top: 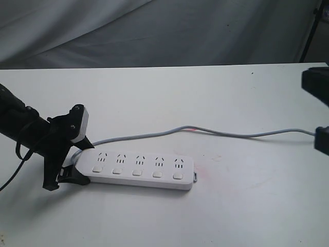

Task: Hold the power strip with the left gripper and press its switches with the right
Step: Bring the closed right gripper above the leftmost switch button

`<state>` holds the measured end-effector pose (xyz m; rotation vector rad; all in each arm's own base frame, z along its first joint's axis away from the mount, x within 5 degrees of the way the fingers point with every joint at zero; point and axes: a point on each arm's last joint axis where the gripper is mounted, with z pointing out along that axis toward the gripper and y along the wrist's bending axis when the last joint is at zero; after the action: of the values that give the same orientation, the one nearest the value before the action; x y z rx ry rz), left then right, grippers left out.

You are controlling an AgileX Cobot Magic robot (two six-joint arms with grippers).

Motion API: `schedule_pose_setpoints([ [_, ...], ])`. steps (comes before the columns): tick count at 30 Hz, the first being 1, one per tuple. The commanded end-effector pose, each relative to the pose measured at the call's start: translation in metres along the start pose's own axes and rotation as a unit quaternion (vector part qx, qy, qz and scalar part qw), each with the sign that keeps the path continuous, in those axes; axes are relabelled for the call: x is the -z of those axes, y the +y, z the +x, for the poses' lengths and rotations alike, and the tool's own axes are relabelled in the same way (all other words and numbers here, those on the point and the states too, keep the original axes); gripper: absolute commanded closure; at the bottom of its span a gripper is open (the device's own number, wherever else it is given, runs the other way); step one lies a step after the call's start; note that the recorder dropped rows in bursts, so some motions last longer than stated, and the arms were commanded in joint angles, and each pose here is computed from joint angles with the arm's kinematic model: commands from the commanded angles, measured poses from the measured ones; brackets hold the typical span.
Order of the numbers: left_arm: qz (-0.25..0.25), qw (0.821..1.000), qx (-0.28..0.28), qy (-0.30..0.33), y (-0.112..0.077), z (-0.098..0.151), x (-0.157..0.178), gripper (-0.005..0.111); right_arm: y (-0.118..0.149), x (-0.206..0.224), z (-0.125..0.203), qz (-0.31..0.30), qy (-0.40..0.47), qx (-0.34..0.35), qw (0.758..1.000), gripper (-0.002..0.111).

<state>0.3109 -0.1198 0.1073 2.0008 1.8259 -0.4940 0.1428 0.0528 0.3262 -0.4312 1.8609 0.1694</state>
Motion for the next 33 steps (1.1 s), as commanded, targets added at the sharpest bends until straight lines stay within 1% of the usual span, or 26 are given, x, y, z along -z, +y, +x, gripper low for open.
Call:
schedule_pose_setpoints([
  [1, -0.011, 1.000, 0.009, -0.008, 0.003, -0.004, 0.002, 0.045, 0.019, -0.026, -0.015, -0.055, 0.031, 0.016, 0.998, 0.108],
  [3, -0.011, 1.000, 0.008, -0.008, 0.003, -0.004, 0.002, 0.045, 0.028, -0.048, -0.029, -0.078, 0.051, -0.007, 0.996, 0.108],
  [5, -0.011, 1.000, 0.008, -0.008, 0.003, -0.004, 0.002, 0.045, 0.032, -0.069, -0.048, -0.083, 0.054, -0.027, 0.995, 0.108],
  [6, -0.011, 1.000, 0.008, -0.008, 0.003, -0.004, 0.002, 0.045, 0.033, -0.079, -0.055, -0.085, 0.065, -0.053, 0.993, 0.108],
  [7, -0.011, 1.000, 0.008, -0.008, 0.003, -0.004, 0.002, 0.045, 0.036, -0.086, -0.060, -0.091, 0.082, -0.062, 0.990, 0.108],
  [8, -0.011, 1.000, 0.008, -0.008, 0.003, -0.004, 0.002, 0.045, 0.038, -0.095, -0.064, -0.101, 0.104, -0.049, 0.988, 0.108],
  [9, -0.011, 1.000, 0.008, -0.008, 0.003, -0.004, 0.002, 0.045, 0.042, -0.103, -0.067, -0.121, 0.128, -0.018, 0.984, 0.108],
  [11, -0.011, 1.000, 0.008, -0.008, 0.003, -0.004, 0.002, 0.045, 0.054, -0.121, -0.071, -0.184, 0.162, 0.025, 0.969, 0.108],
  [13, -0.011, 1.000, 0.008, -0.008, 0.003, -0.004, 0.002, 0.045, 0.064, -0.138, -0.073, -0.229, 0.165, 0.043, 0.958, 0.108],
  [17, -0.011, 1.000, 0.008, -0.008, 0.003, -0.004, 0.002, 0.045, 0.074, -0.163, -0.061, -0.272, 0.171, 0.075, 0.944, 0.108],
  [20, -0.011, 1.000, 0.008, -0.008, 0.003, -0.004, 0.002, 0.045, 0.079, -0.179, -0.047, -0.291, 0.182, 0.117, 0.932, 0.108],
  [23, -0.011, 1.000, 0.007, -0.008, 0.003, -0.004, 0.002, 0.045, 0.091, -0.197, -0.032, -0.300, 0.193, 0.139, 0.924, 0.108],
  [29, -0.011, 1.000, 0.007, -0.008, 0.003, -0.004, 0.002, 0.045, 0.119, -0.230, 0.003, -0.336, 0.203, 0.160, 0.906, 0.108],
  [33, -0.011, 1.000, 0.007, -0.008, 0.003, -0.004, 0.002, 0.045, 0.126, -0.248, 0.019, -0.342, 0.197, 0.144, 0.908, 0.108],
])
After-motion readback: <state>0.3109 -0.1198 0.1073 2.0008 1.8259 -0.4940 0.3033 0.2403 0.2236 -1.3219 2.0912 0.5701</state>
